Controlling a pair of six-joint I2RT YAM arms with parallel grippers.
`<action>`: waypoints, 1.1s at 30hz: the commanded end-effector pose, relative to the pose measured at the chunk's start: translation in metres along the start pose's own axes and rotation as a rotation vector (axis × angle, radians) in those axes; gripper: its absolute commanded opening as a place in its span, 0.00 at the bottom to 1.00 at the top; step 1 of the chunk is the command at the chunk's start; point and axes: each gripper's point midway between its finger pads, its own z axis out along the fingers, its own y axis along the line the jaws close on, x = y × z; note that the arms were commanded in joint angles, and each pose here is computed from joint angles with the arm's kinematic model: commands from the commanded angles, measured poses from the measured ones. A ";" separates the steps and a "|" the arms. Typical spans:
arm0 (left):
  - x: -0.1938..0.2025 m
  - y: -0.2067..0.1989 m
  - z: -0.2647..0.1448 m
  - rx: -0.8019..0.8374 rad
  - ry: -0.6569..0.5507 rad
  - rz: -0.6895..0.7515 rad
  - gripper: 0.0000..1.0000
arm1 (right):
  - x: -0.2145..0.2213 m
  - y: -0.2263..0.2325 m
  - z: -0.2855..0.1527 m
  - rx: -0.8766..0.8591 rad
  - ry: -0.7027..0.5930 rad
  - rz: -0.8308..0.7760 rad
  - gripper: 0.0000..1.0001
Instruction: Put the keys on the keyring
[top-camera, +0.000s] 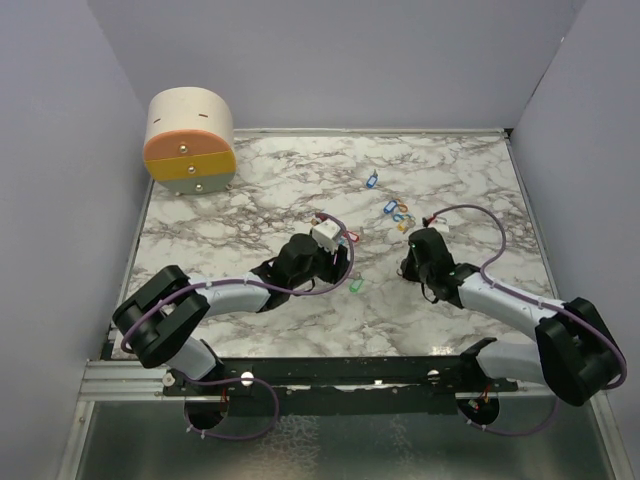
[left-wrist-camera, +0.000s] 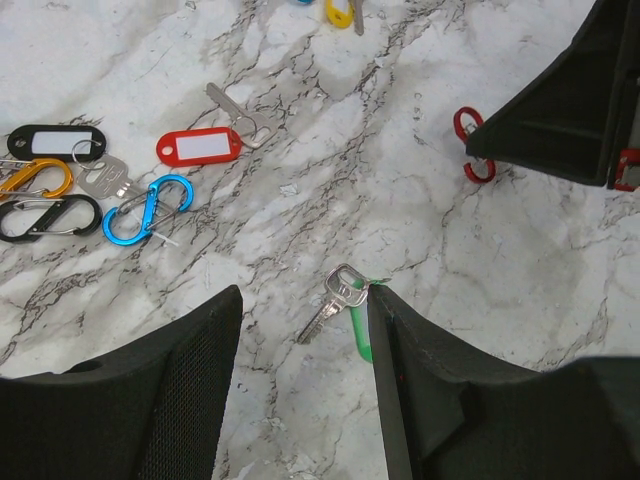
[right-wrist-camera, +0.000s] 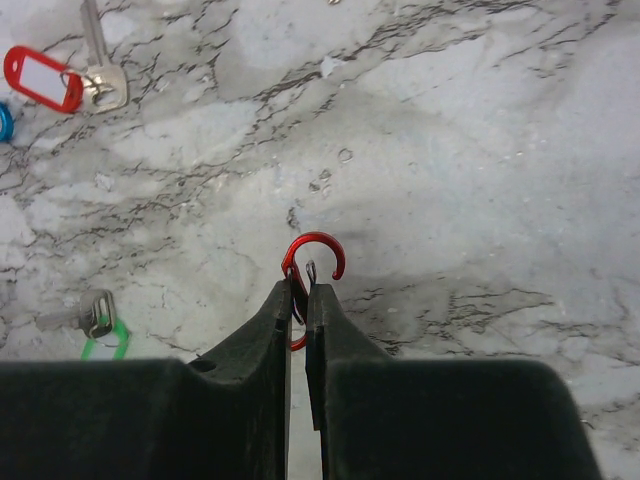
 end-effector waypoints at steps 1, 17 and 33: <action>-0.011 0.001 -0.004 -0.018 -0.050 -0.023 0.55 | 0.004 0.032 0.004 -0.125 -0.015 -0.037 0.01; -0.008 0.007 -0.006 -0.047 -0.049 -0.017 0.55 | 0.032 0.092 0.002 -0.235 0.026 -0.092 0.01; -0.007 0.008 -0.008 -0.052 -0.050 -0.009 0.55 | 0.036 0.107 0.004 -0.239 0.039 -0.105 0.01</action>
